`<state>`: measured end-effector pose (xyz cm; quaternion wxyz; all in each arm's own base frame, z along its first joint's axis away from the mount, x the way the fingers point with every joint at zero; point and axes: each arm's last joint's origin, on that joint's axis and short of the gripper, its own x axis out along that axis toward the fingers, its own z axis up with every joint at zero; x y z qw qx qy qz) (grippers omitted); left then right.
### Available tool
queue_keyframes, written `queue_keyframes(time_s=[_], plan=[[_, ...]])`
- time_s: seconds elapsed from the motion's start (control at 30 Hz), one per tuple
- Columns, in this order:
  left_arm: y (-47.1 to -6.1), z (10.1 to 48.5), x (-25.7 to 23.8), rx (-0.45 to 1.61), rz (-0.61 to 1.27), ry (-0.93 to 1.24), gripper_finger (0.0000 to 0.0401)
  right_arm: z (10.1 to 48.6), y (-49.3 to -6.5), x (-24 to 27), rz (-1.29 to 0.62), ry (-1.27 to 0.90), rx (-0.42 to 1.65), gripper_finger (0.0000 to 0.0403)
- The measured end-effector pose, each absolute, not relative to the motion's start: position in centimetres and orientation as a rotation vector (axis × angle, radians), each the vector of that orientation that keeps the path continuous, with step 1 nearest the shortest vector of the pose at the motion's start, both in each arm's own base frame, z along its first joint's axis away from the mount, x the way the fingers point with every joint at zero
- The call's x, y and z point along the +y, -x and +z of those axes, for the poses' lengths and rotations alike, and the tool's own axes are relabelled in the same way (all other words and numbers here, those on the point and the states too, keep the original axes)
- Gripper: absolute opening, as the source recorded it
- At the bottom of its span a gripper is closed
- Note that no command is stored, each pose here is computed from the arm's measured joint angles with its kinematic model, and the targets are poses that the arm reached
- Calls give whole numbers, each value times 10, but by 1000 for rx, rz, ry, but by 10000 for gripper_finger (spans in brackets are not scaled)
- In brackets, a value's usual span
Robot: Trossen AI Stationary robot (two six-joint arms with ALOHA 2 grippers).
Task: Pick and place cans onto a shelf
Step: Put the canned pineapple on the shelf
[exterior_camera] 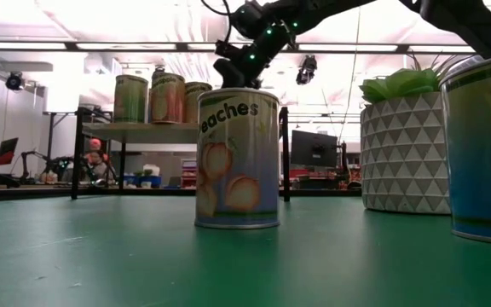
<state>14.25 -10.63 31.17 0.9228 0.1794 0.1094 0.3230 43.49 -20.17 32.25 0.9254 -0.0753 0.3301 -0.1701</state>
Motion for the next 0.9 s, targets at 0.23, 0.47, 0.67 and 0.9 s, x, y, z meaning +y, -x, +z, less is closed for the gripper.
queue_keyframes(time_s=[0.23,0.47,0.67,0.9], plan=[[-143,312,-106,225,663,-368,0,317,-434,-195,-303,123,729,8],[-143,312,-106,225,663,-368,0,325,-443,-190,-280,147,615,9],[-143,312,-106,225,663,-368,0,327,-444,-192,-298,130,590,9],[-143,312,-106,225,663,-368,0,321,-450,-195,-301,136,567,9]])
